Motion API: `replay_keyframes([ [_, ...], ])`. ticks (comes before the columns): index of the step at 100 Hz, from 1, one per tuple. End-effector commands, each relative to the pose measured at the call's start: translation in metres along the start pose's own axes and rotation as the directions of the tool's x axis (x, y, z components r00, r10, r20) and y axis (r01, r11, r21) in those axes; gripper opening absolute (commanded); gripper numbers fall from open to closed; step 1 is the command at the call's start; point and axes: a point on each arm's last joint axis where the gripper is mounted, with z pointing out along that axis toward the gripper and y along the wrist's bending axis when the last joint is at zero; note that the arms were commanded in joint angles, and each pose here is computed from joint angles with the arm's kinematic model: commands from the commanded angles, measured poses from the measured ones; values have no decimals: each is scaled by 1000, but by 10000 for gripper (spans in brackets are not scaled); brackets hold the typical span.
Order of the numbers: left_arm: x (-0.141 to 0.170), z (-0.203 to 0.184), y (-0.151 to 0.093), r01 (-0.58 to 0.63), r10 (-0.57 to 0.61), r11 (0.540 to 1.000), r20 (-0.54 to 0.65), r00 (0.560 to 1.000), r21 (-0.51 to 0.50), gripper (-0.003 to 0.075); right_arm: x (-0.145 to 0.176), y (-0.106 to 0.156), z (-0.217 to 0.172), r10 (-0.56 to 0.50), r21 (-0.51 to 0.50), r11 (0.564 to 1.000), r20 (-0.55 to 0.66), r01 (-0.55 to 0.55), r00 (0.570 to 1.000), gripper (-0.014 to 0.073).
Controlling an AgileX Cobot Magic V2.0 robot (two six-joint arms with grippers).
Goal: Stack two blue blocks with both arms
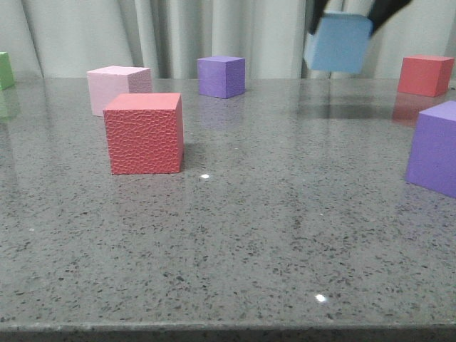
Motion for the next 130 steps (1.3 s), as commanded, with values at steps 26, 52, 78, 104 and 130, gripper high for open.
replay_keyframes([
  [26,-17,-5,-2,-1,0,1000,105,994,13,564,17,59,-28,-13,-76,997,46,16,999,447],
  [52,-17,-5,-2,-1,0,1000,105,994,13,564,25,97,-10,-43,-119,992,25,46,999,445],
  [78,-17,-5,-2,-1,0,1000,105,994,13,564,17,110,20,-22,-135,991,21,25,1000,445],
  [104,-17,-5,-2,-1,0,1000,105,994,13,564,17,112,36,-20,-139,990,-3,19,1000,445],
  [130,-15,-5,-2,-1,0,1000,80,997,12,564,17,112,36,-18,-144,989,-4,17,1000,445],
])
